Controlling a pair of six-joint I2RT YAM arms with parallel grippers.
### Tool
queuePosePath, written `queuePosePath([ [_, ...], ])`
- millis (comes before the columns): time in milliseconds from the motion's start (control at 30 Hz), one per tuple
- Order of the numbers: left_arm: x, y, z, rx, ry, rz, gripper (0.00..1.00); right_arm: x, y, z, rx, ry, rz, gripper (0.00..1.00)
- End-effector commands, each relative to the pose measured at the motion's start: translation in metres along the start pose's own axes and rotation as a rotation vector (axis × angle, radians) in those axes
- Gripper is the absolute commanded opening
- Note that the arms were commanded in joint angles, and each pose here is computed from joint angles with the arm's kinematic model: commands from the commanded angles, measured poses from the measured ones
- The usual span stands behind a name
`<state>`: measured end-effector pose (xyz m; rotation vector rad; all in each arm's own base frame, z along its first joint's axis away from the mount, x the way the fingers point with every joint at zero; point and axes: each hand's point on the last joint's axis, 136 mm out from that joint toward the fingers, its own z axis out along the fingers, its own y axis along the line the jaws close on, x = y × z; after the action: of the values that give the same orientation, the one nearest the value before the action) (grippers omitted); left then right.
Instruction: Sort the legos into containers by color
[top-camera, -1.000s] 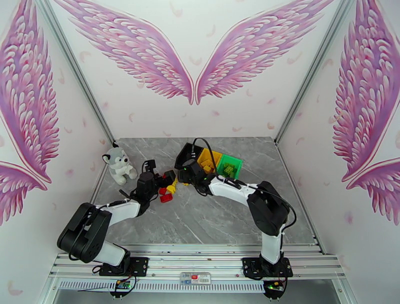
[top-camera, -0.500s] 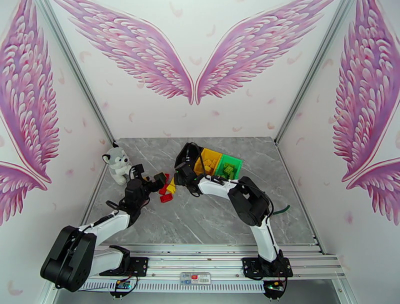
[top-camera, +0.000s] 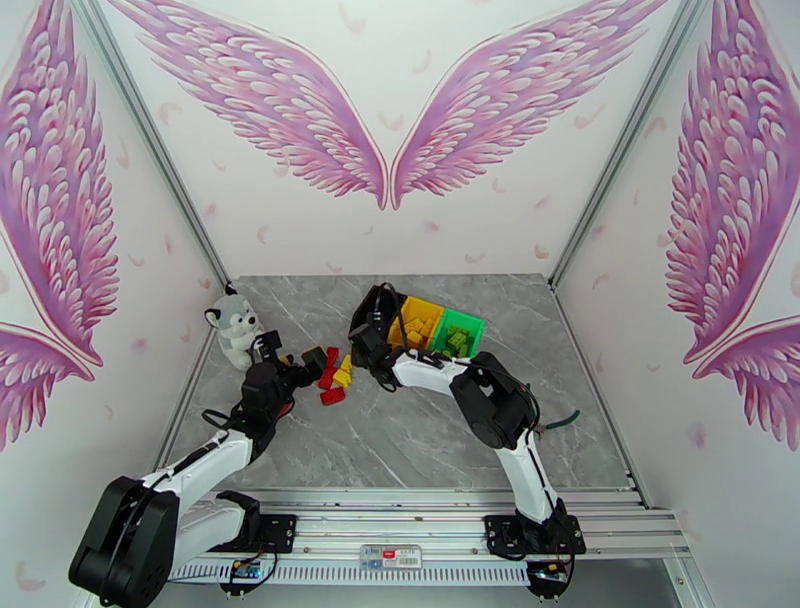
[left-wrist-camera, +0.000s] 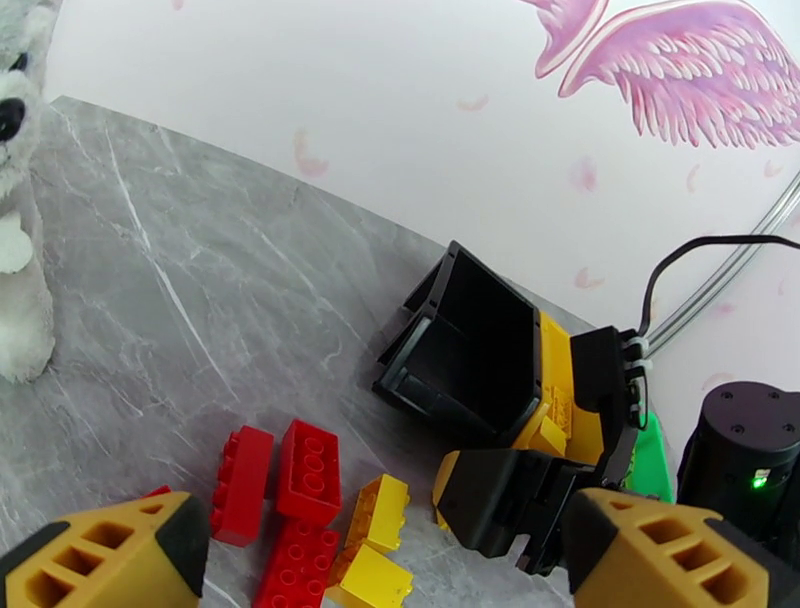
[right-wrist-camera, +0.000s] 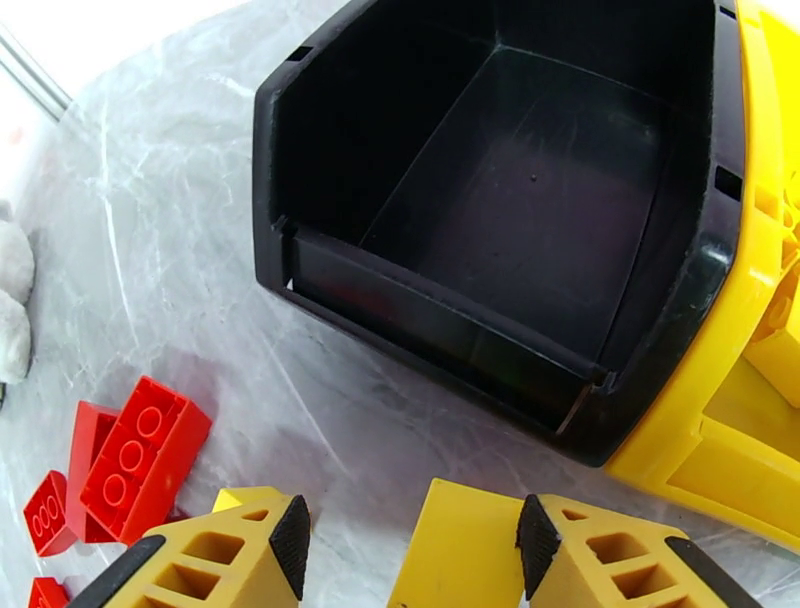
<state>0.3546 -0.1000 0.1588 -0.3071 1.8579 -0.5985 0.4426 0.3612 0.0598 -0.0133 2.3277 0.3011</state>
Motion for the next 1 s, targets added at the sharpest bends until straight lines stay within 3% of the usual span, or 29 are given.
queuePosePath([
  [0,0.001,-0.001,0.005,0.010,0.009,0.003,0.99,0.020,-0.003,0.003,0.014,0.045,-0.010,0.61],
  [200,0.001,-0.003,0.007,0.019,0.012,-0.003,0.99,0.010,0.011,-0.020,-0.019,0.009,-0.042,0.62],
  [433,0.002,-0.003,0.007,0.021,0.014,-0.004,0.99,0.006,0.011,-0.038,-0.033,-0.019,-0.044,0.71],
  [967,0.004,-0.005,0.011,0.030,0.024,-0.006,0.99,0.028,-0.010,-0.007,0.024,0.046,-0.025,0.69],
])
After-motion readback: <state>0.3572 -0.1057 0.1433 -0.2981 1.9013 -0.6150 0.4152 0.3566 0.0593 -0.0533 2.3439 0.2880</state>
